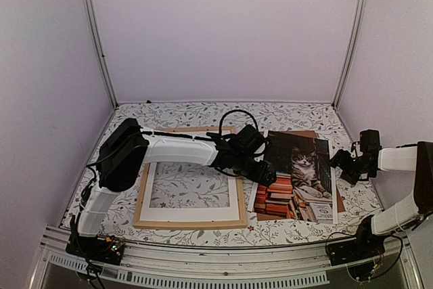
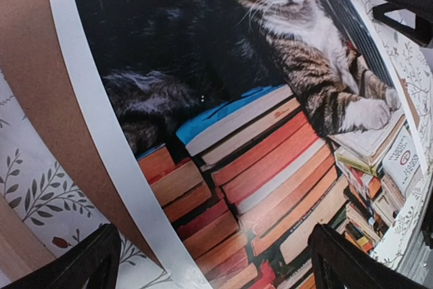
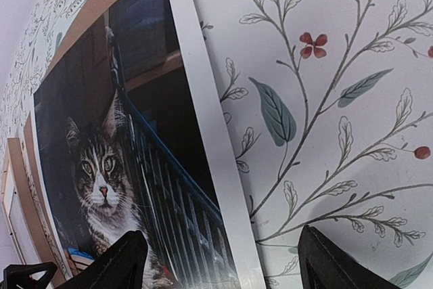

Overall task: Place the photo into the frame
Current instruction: Pick up the photo from the backboard.

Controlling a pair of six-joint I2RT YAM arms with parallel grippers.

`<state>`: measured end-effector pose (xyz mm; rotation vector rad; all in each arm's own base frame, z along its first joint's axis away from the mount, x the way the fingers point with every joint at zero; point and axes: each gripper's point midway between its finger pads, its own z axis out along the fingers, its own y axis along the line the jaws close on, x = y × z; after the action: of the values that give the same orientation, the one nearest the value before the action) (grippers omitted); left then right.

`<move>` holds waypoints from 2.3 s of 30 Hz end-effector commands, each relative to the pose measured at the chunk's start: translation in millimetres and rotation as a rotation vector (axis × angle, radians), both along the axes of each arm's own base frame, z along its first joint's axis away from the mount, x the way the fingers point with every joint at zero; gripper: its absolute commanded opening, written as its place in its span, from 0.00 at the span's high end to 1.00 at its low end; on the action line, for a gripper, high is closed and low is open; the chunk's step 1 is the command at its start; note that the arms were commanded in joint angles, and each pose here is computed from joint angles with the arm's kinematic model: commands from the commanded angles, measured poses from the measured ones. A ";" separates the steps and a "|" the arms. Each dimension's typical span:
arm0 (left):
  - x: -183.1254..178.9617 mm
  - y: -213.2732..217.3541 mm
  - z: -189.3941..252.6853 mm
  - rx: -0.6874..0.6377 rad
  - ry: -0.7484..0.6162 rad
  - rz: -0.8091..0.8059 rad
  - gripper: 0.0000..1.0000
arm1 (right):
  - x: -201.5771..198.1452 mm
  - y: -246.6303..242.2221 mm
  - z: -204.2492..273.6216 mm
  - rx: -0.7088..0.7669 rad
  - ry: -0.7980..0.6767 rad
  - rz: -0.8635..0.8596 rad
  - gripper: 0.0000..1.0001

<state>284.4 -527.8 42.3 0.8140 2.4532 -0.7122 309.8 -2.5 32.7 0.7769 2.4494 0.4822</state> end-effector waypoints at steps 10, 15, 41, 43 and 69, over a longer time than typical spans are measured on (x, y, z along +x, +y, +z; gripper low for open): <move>-1.6 4.4 -28.1 0.083 0.036 0.069 0.01 | -0.2 16.6 -10.2 0.097 -0.008 0.044 0.22; -2.4 6.2 -34.8 0.093 0.049 0.078 0.01 | -1.0 19.0 -11.3 0.109 -0.006 0.052 0.23; -14.0 16.6 -54.2 0.099 0.099 0.085 0.01 | 8.8 29.3 9.2 0.205 -0.097 0.111 0.35; -14.1 16.7 -54.5 0.099 0.100 0.084 0.01 | 9.4 29.8 11.5 0.206 -0.105 0.118 0.37; -13.3 17.2 -51.2 0.094 0.095 0.084 0.01 | 5.0 43.4 10.6 0.216 -0.124 0.281 0.63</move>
<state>293.0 -534.6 30.0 0.7007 2.4565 -0.7139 316.5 36.2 41.6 0.5364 2.4113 0.8625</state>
